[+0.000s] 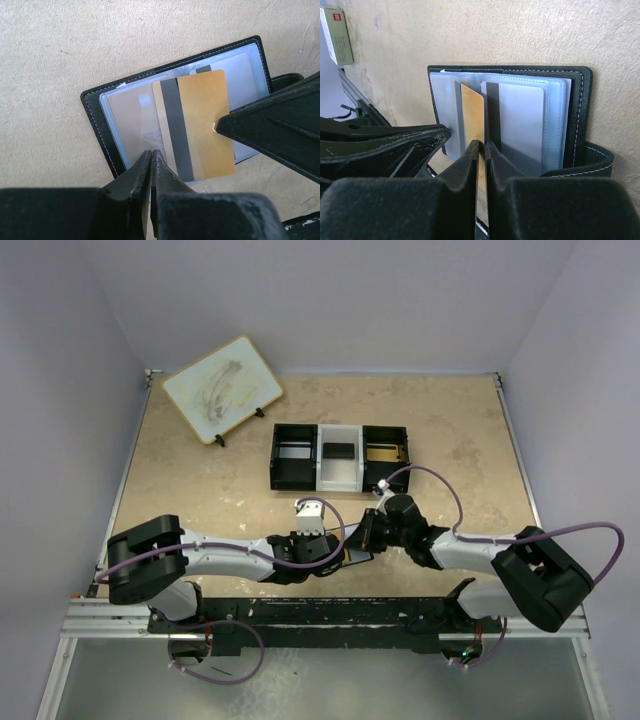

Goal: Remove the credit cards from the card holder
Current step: Remove the credit card from the card holder.

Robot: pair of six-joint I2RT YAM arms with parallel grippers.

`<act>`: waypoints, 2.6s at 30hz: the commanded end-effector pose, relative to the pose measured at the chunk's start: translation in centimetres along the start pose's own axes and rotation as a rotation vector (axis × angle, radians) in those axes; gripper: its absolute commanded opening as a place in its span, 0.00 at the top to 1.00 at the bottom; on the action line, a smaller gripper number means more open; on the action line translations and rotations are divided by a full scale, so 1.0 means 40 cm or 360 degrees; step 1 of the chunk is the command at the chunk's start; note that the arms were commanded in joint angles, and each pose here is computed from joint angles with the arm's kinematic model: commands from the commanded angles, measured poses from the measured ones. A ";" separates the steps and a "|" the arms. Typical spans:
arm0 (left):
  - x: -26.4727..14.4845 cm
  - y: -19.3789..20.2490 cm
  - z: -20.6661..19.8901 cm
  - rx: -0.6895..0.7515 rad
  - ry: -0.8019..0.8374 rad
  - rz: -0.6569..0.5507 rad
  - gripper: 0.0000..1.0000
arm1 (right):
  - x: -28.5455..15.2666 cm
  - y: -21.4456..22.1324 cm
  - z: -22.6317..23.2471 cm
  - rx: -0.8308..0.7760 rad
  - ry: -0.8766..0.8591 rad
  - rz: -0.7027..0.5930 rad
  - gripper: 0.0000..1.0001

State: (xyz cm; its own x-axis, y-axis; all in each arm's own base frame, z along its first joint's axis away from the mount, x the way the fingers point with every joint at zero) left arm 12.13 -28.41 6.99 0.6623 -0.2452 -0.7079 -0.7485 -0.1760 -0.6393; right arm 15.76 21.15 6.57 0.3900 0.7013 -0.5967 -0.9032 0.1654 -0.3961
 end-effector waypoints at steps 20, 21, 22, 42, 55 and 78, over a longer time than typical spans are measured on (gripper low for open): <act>0.008 0.013 0.005 0.0038 -0.0034 0.0037 1.00 | 0.029 -0.005 0.063 -0.0029 -0.0382 0.0080 0.73; 0.007 0.012 0.006 0.0038 -0.0035 0.0038 1.00 | 0.030 -0.001 0.063 -0.0025 -0.0401 0.0093 0.74; 0.007 0.013 0.009 0.0039 -0.0039 0.0039 1.00 | 0.032 0.003 0.062 -0.0018 -0.0414 0.0101 0.75; 0.012 0.016 -0.001 0.0036 -0.0021 0.0044 1.00 | 0.022 0.005 0.048 -0.0018 -0.0308 0.0104 0.91; 0.013 0.022 0.009 0.0040 -0.0036 0.0054 1.00 | 0.022 0.012 0.040 0.0074 -0.0321 0.0065 0.95; -0.006 0.009 0.001 0.0033 0.0061 0.0038 0.97 | -0.051 -0.060 0.046 -0.0062 -0.0080 -0.0260 1.00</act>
State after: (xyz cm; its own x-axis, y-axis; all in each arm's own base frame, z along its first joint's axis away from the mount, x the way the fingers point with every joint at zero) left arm 12.16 -28.85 6.94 0.6607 -0.2686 -0.7010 -0.7495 -0.1824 -0.6364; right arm 15.45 20.76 8.22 0.4351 0.7250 -0.5340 -0.8818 0.2231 -0.4156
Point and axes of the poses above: each gripper's point midway between its finger pads, its own x axis out along the fingers, its own z axis along the line the jaws close on, y = z × x, the point moved 6 cm from there along -x, back along the fingers, and after that the axes turned 4 degrees about -x, right-handed, at the moved point
